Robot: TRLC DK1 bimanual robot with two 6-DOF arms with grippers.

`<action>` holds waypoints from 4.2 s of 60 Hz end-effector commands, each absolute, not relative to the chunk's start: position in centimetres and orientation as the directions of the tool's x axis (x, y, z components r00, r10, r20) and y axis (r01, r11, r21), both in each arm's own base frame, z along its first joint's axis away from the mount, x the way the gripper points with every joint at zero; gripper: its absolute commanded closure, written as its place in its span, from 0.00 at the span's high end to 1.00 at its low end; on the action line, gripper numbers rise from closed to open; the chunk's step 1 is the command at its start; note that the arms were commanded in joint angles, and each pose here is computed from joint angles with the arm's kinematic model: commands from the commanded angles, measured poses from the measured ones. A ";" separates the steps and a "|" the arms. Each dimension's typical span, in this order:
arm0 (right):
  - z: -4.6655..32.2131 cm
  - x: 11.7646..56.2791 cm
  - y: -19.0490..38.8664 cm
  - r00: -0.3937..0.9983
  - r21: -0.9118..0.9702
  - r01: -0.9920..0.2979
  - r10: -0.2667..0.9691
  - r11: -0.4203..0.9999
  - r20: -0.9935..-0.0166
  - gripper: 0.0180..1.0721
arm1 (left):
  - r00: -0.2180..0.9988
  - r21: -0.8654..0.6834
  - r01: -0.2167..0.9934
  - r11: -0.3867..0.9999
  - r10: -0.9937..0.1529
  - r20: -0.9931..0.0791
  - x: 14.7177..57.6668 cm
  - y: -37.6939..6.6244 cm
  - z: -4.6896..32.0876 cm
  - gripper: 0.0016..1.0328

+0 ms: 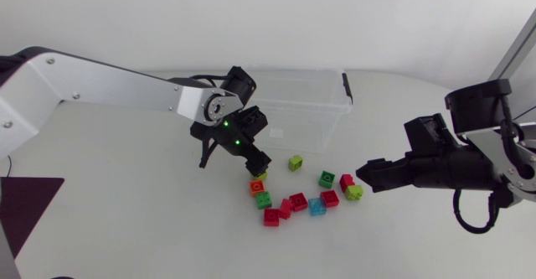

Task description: Pick up the duplo bricks and place them in the container

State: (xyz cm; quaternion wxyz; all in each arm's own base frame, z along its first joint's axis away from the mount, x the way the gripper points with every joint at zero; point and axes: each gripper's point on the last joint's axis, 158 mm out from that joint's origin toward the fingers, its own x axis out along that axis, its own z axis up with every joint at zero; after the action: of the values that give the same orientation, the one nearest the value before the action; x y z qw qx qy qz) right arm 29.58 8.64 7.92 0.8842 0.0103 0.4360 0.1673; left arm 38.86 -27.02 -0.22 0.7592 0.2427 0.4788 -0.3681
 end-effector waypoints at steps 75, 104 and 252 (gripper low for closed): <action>-2.0 30.1 8.4 0.392 0.031 -0.234 0.123 0.972 -0.912 0.69 | 0.333 -0.008 0.827 0.562 -0.501 -0.799 37.7 -24.8 10.0 0.37; -2.4 30.6 9.1 0.420 -0.002 -0.280 0.120 0.960 -0.899 0.34 | 0.576 0.040 0.751 0.659 -0.625 -0.526 43.0 -25.8 20.7 0.38; 24.3 38.5 13.0 0.845 -0.108 -0.327 0.239 0.939 -0.478 0.96 | 0.167 -0.005 0.909 0.417 -0.376 -0.911 31.5 -23.0 -3.7 0.90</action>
State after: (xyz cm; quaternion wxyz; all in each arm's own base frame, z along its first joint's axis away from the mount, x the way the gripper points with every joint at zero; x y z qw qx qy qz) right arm 39.61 13.79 25.94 0.9593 -0.0909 0.2184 0.1542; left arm 31.96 -22.84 -2.52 0.7128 0.2931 0.4451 -0.4559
